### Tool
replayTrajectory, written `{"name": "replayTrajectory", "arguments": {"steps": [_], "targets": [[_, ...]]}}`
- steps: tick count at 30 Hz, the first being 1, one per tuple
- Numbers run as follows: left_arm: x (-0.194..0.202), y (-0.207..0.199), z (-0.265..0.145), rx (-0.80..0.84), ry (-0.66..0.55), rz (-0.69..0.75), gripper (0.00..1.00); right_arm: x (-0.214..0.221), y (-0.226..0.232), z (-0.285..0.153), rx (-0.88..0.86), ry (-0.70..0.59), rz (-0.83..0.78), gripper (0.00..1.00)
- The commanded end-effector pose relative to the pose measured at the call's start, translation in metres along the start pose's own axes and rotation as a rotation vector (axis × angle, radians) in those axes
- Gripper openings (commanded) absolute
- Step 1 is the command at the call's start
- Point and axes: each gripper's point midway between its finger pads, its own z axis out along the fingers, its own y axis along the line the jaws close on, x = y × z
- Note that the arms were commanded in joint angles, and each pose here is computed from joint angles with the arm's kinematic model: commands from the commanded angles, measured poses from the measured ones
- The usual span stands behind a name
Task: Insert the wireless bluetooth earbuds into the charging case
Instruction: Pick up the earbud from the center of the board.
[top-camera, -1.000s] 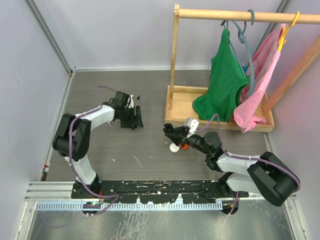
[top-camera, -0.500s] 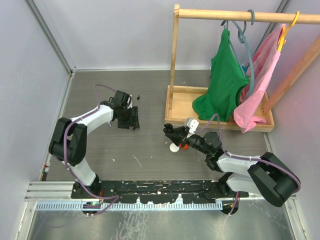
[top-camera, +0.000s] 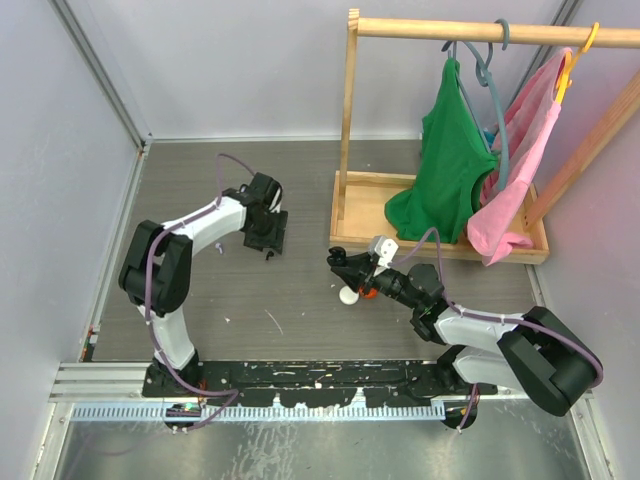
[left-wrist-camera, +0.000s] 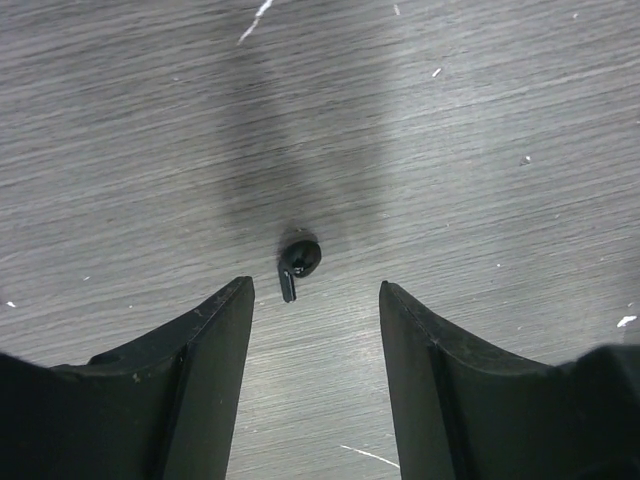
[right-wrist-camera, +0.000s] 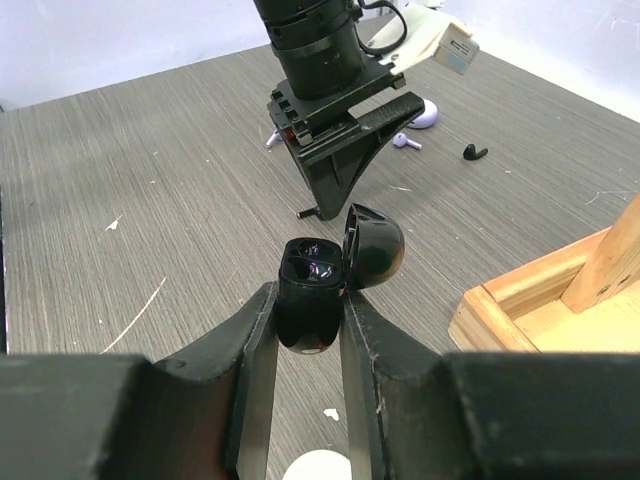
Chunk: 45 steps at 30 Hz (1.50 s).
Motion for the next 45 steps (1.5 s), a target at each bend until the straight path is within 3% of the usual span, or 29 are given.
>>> {"name": "replayTrajectory", "arguments": {"steps": [1,31,35,45], "targets": [[-0.014,-0.002,-0.006,-0.018,-0.009,0.054,0.53,-0.029,-0.001,0.007,-0.005,-0.088,-0.039,0.01],[-0.005,0.004,0.022,-0.054,0.09,0.098,0.38,-0.033,0.0,0.006,-0.005,-0.094,-0.045,0.01],[-0.002,0.008,0.027,-0.074,0.107,0.1,0.32,-0.034,0.0,0.006,-0.008,-0.096,-0.046,0.01],[0.006,0.009,0.004,-0.068,0.064,0.083,0.23,-0.035,-0.002,0.003,0.01,-0.102,-0.063,0.01]]}}
